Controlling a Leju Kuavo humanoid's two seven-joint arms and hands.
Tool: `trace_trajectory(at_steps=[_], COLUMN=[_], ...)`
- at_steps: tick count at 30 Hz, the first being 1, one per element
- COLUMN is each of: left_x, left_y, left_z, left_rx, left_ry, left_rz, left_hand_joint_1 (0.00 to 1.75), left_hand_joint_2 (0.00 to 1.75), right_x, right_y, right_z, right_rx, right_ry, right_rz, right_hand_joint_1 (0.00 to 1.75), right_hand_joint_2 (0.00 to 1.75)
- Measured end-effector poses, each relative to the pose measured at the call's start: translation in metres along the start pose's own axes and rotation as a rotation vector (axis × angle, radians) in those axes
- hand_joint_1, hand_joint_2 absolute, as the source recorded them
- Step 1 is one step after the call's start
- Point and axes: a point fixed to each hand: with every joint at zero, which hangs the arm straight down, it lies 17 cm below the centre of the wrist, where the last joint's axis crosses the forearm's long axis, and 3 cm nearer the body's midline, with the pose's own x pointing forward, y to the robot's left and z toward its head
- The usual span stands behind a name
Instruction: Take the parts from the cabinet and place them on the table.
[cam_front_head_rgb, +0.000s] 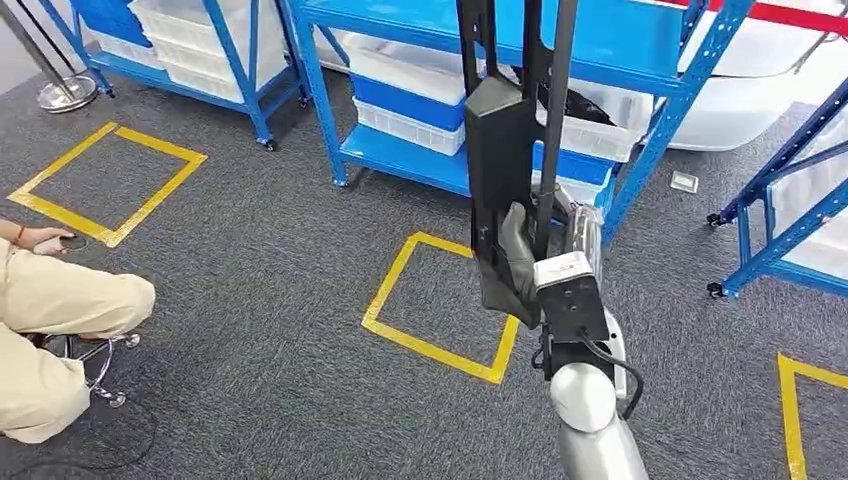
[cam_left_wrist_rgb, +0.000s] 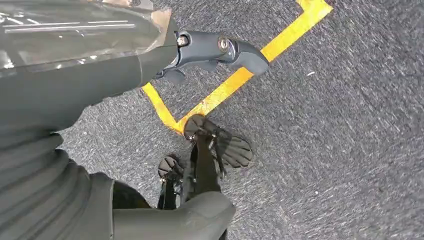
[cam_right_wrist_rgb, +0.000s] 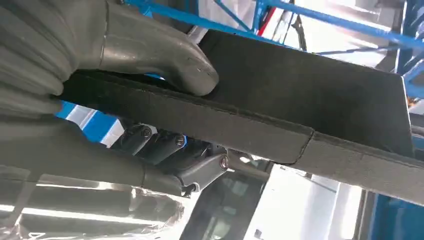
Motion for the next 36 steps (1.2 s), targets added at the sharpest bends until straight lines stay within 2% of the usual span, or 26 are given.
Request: trace_trajectory(at_steps=[36], left_x=[-0.0035], left_y=[0.0013], left_z=[0.001], left_rx=[0.016], left_ry=[0.007], left_rz=[0.006], left_hand_joint_1=[0.0], left_hand_joint_2=[1.75], right_x=[0.0024], right_y=[0.0078], right_z=[-0.0023], right_rx=[0.02], right_ry=[-0.004], right_rz=[-0.016], right_hand_joint_1=[1.75], right_hand_joint_2=[1.75])
